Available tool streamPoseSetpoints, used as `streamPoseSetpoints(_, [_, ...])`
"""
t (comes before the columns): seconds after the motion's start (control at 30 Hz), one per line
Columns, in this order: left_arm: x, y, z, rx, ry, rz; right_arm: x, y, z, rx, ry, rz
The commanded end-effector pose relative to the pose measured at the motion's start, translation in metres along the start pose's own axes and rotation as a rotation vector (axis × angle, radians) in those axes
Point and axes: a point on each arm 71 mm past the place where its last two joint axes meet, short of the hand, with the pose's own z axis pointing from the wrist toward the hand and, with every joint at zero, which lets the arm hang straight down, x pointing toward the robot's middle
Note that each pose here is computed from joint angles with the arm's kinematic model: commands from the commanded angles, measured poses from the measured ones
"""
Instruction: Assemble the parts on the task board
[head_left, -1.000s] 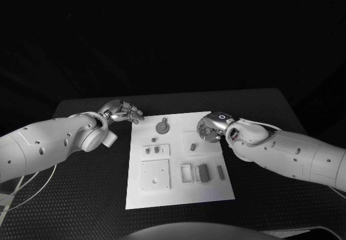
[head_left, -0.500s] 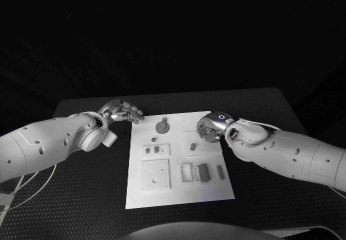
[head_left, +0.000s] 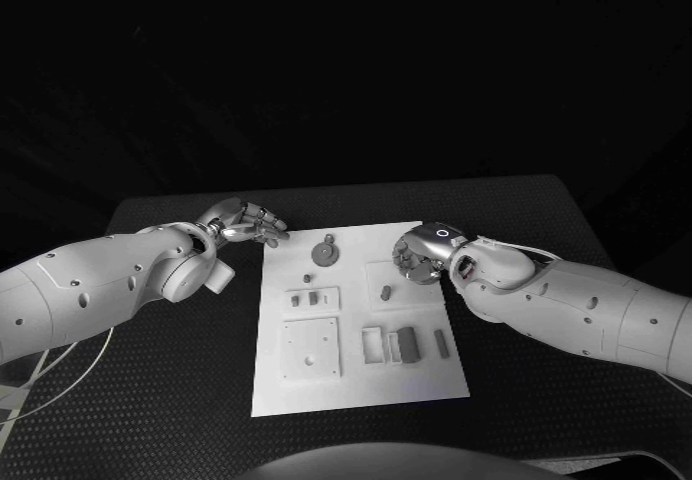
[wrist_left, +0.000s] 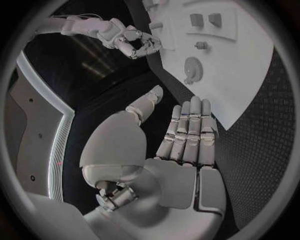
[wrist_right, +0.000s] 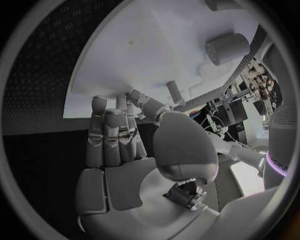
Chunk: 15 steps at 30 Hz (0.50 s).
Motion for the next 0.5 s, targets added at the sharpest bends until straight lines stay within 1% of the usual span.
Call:
streamPoseSetpoints(0.03, [0.0016,-0.0017,0.0006,0.007,0.013,-0.009,0.0066,0.0014,-0.001,-0.001,0.025,-0.02])
streamPoseSetpoints(0.5, [0.0012,-0.0013,0.0004,0.005,0.015,-0.008,0.0046,0.0019,-0.0016,0.0,-0.005,-0.016])
